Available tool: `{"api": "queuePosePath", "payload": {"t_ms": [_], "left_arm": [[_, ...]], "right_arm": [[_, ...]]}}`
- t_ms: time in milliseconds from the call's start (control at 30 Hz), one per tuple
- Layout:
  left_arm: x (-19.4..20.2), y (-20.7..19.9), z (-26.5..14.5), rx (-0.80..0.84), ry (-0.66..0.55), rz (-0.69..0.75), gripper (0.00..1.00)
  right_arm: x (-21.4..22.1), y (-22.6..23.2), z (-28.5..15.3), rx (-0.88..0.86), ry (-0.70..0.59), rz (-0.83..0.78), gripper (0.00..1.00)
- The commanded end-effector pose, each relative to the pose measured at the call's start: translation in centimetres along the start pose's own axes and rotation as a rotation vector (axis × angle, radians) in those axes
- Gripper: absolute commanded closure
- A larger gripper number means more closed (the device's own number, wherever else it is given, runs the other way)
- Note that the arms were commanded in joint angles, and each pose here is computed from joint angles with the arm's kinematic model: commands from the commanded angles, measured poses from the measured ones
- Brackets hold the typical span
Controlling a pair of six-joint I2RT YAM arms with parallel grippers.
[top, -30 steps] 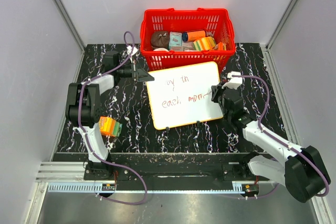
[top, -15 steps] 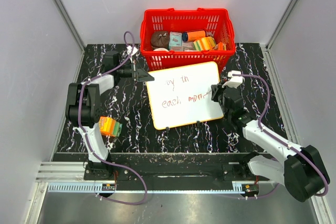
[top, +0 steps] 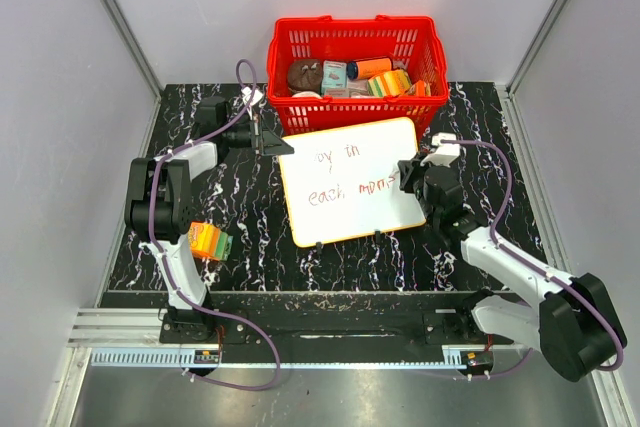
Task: Write a sentence on the whiteboard
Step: Write on the whiteboard with the whiteboard.
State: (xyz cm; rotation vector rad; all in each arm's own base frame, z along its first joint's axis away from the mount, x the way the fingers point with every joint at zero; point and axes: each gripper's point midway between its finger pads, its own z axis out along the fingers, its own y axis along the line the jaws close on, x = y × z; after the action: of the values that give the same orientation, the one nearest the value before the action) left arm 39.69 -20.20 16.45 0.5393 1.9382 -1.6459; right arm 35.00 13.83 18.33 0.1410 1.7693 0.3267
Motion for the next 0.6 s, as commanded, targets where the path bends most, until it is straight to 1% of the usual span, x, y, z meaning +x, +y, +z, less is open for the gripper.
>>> {"api": "queuePosePath", "payload": {"t_ms": [0, 267, 567], "left_arm": [[0.1, 1.8, 1.5, -0.031, 0.002, 0.189, 1.0], [0.2, 1.9, 1.5, -0.03, 0.005, 0.187, 1.0], [0.2, 1.9, 1.5, -0.034, 0.005, 0.187, 1.0]], "right_arm": [[0.0, 0.5, 0.0, -0.026, 0.015, 0.01, 1.0], [1.0, -0.4, -1.3, -0.013, 0.041, 0.004, 1.0], [2.1, -1.2, -1.8, 0.011, 0.066, -0.001, 1.0]]}}
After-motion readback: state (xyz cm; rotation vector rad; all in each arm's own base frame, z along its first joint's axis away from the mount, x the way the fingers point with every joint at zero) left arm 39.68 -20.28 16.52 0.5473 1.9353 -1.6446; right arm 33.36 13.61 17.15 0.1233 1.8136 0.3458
